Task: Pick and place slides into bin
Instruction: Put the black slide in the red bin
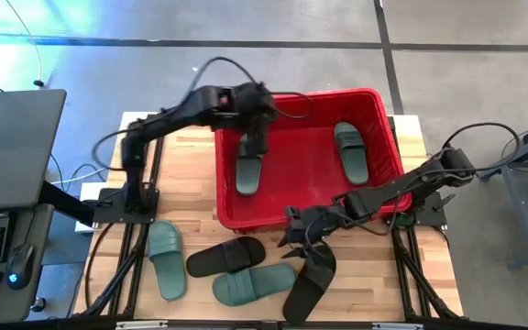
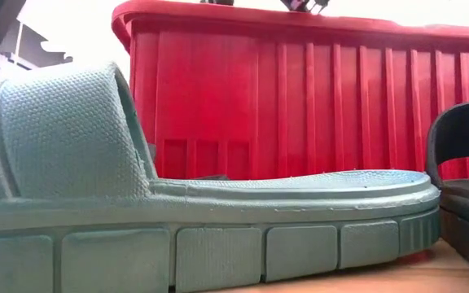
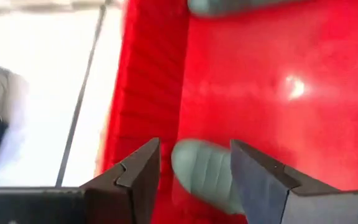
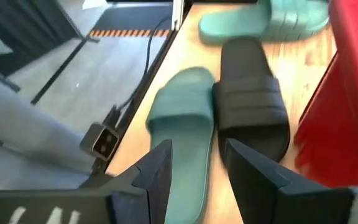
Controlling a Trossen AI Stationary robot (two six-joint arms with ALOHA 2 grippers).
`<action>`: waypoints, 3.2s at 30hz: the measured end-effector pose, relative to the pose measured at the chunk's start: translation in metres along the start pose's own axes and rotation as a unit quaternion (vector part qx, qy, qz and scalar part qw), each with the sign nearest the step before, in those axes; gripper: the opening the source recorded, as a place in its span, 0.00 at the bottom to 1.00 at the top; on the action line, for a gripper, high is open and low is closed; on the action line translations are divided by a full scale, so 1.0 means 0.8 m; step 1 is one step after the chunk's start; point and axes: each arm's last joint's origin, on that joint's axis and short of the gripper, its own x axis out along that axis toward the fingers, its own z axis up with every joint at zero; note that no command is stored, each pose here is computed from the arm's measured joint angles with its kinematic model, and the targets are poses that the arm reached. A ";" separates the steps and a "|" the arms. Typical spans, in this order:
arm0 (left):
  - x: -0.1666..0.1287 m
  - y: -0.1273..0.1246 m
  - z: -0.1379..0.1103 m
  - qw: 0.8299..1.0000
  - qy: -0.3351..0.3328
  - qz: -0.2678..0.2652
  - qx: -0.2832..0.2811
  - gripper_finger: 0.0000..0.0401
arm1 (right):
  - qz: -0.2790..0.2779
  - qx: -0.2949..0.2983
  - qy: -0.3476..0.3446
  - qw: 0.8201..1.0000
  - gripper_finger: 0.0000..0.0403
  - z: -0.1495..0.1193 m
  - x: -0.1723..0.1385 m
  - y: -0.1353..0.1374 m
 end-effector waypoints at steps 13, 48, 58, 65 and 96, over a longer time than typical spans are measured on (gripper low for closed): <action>-0.166 0.009 -0.032 0.987 -0.161 -0.016 -0.021 0.41 | -0.058 -0.020 -0.002 0.998 0.35 -0.004 0.018 -0.045; -0.297 -0.175 -0.140 0.854 -0.125 -0.412 0.291 0.40 | 0.172 0.177 -0.159 0.956 0.35 0.032 0.021 0.046; -0.237 -0.266 -0.180 0.869 -0.026 -0.278 0.407 0.40 | 0.133 0.335 -0.154 0.920 0.35 0.004 0.020 0.136; -0.188 -0.316 -0.195 0.878 -0.013 -0.297 0.374 0.40 | 0.060 0.362 0.004 0.930 0.35 -0.049 0.023 0.162; -0.181 -0.342 -0.179 0.901 -0.094 -0.322 0.275 0.40 | -0.275 0.196 0.305 0.891 0.35 0.002 0.132 0.217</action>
